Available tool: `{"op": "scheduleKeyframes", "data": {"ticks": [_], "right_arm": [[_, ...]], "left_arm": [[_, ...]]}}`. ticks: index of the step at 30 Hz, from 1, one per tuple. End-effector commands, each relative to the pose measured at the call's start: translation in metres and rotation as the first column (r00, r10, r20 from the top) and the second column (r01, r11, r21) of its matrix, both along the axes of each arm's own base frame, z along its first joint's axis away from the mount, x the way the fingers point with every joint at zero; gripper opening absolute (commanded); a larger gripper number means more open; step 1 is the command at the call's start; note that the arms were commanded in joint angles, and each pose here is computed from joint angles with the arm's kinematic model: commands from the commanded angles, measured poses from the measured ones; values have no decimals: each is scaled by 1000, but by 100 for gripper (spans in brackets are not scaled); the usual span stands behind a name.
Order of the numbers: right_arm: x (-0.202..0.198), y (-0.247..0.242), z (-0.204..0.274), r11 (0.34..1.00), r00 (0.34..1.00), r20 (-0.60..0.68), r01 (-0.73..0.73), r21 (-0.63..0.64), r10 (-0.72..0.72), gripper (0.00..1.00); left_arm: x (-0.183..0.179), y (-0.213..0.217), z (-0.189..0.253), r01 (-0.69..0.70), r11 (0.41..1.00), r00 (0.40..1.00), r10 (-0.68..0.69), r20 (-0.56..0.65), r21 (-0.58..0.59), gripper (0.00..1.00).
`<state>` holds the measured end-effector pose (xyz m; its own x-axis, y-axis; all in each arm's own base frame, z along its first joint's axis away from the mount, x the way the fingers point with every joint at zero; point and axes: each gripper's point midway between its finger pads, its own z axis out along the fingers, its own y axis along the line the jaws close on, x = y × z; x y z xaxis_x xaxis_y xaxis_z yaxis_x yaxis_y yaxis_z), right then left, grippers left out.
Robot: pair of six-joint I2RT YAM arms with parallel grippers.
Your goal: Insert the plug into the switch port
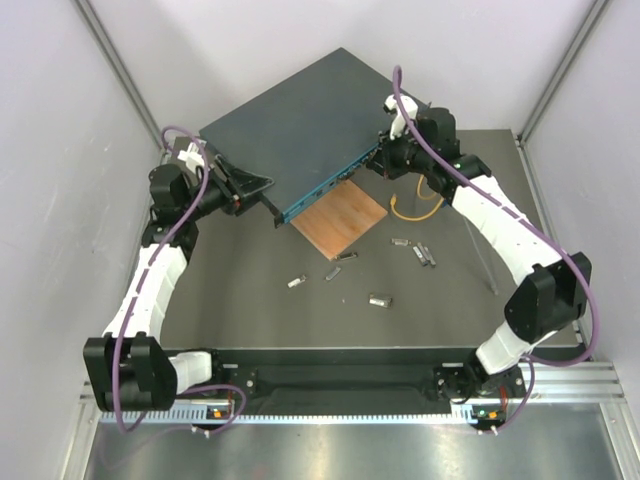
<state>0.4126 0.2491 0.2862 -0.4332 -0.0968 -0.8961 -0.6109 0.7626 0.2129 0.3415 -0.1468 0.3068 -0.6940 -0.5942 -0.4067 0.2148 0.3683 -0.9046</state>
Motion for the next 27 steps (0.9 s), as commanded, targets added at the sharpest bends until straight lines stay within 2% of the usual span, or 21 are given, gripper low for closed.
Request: {"op": "scheduleKeyframes", "data": {"ticks": [1, 6, 7, 9, 10, 12, 13, 14, 15, 17, 18, 21, 22, 24, 25, 27], "right_arm": [[33, 22, 75, 993, 963, 268, -12, 113, -19, 8], [6, 13, 68, 997, 961, 270, -62, 37, 50, 27], [3, 9, 59, 997, 956, 283, -77, -18, 79, 36], [-12, 2, 58, 994, 954, 277, -101, -46, 110, 45], [-16, -1, 53, 991, 953, 274, -113, -69, 128, 55], [-27, -9, 51, 987, 954, 262, -129, -94, 150, 69], [-33, -10, 48, 984, 953, 252, -145, -100, 166, 72], [-37, -16, 45, 983, 958, 233, -146, -111, 169, 75], [-43, -20, 48, 980, 953, 241, -158, -122, 183, 79], [-54, -25, 40, 972, 951, 218, -193, -136, 219, 83], [-64, -30, 36, 966, 951, 195, -212, -149, 239, 85], [-88, -36, 12, 930, 930, 155, -296, -218, 332, 88], [-100, -43, -12, 906, 925, 95, -332, -262, 367, 88], [-112, -51, -28, 868, 905, 76, -374, -326, 419, 87], [-125, -57, -49, 847, 900, 5, -408, -342, 436, 85], [-139, -66, -72, 804, 879, -44, -454, -384, 476, 81]], "left_arm": [[45, 26, 6, -151, 982, 977, 131, 170, 114, 0], [50, 28, 13, -130, 985, 978, 109, 179, 111, 0], [49, 27, 13, -122, 987, 979, 101, 180, 105, 0], [47, 25, 17, -109, 990, 977, 89, 196, 93, 0], [46, 25, 16, -106, 990, 977, 87, 196, 91, 0], [42, 23, 23, -97, 992, 970, 75, 232, 85, 16], [38, 22, 26, -91, 992, 968, 68, 243, 84, 23], [36, 22, 28, -93, 992, 966, 69, 250, 83, 39], [33, 23, 30, -97, 991, 962, 71, 263, 87, 45], [26, 25, 31, -115, 989, 957, 85, 277, 93, 57], [24, 26, 32, -121, 988, 956, 91, 279, 94, 67], [15, 31, 40, -150, 985, 948, 120, 295, 81, 84], [10, 32, 45, -161, 984, 943, 131, 307, 75, 92], [9, 40, 51, -205, 977, 934, 180, 308, 52, 97], [5, 42, 58, -218, 975, 925, 193, 326, 41, 98], [5, 47, 64, -250, 968, 915, 230, 332, 19, 99]]}}
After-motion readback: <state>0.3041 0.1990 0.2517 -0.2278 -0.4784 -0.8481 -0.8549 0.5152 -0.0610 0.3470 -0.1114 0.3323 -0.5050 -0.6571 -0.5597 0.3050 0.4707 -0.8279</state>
